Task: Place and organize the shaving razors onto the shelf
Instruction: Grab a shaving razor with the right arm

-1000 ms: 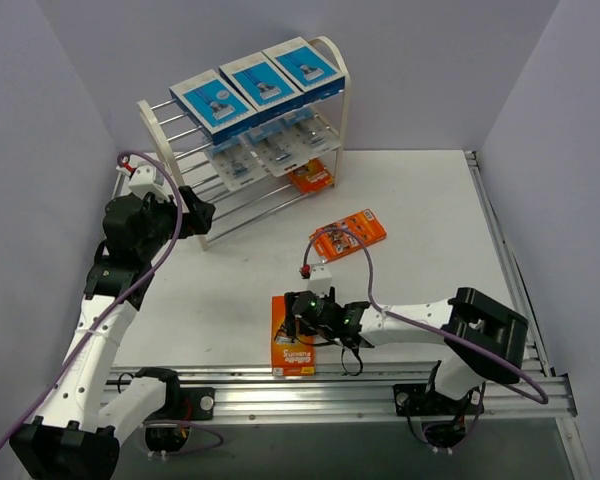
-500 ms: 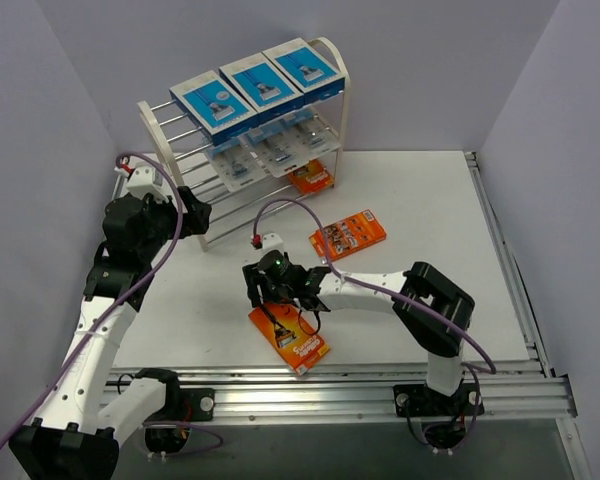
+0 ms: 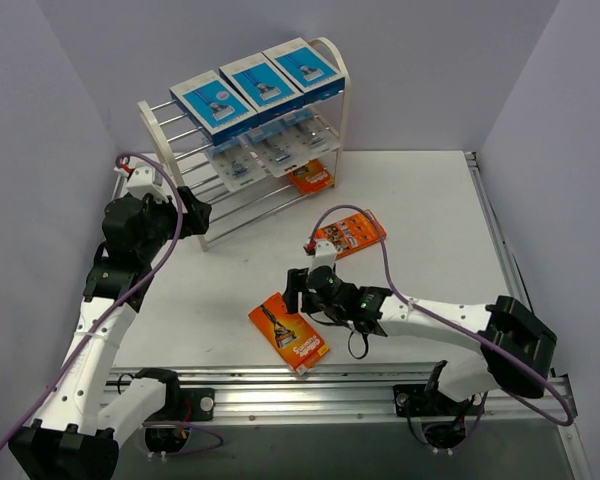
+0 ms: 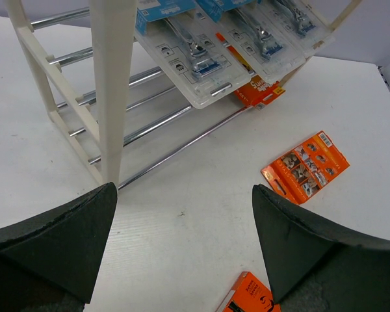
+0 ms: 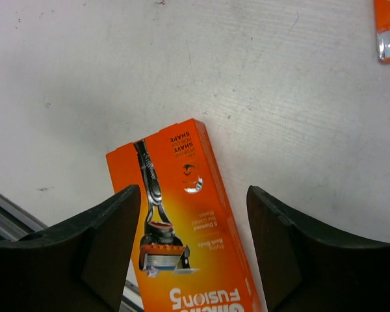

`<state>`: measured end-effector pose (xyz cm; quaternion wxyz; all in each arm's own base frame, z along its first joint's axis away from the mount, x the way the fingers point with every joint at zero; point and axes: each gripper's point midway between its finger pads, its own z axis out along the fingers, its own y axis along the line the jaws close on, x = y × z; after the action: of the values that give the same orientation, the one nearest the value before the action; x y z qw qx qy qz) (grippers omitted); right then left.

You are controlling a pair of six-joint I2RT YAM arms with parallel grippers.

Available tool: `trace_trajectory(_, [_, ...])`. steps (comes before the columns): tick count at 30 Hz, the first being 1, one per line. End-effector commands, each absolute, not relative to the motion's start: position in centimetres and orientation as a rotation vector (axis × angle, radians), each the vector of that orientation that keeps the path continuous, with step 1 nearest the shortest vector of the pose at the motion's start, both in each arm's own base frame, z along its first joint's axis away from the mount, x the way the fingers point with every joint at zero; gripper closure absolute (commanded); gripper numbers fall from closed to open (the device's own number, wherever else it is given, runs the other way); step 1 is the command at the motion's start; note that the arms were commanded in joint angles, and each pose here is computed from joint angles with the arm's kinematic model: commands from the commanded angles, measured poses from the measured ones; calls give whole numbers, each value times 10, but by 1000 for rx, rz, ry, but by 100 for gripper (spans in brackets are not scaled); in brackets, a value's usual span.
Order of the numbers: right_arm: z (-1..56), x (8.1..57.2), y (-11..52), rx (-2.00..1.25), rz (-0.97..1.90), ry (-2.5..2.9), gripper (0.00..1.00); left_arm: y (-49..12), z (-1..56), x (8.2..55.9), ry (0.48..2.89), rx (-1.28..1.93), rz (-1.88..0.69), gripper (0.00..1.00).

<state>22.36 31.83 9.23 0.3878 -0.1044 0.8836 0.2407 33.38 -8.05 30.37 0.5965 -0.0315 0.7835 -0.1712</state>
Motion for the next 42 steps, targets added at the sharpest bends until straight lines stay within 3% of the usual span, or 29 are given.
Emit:
trace_trajectory(1, [106,215,307,-146,625,2208,39,-79,326,333,1745,-52,-385,6])
trace_trajectory(13, [99,149,290,59,790,2247,44,-76,325,336,1735,-38,-353,6])
trace_trajectory(24, [77,123,255,366,830,2236,49,-91,342,327,1648,41,-420,6])
trace_trajectory(42, [49,98,267,412,841,2293,48,-98,341,325,1634,58,-446,6])
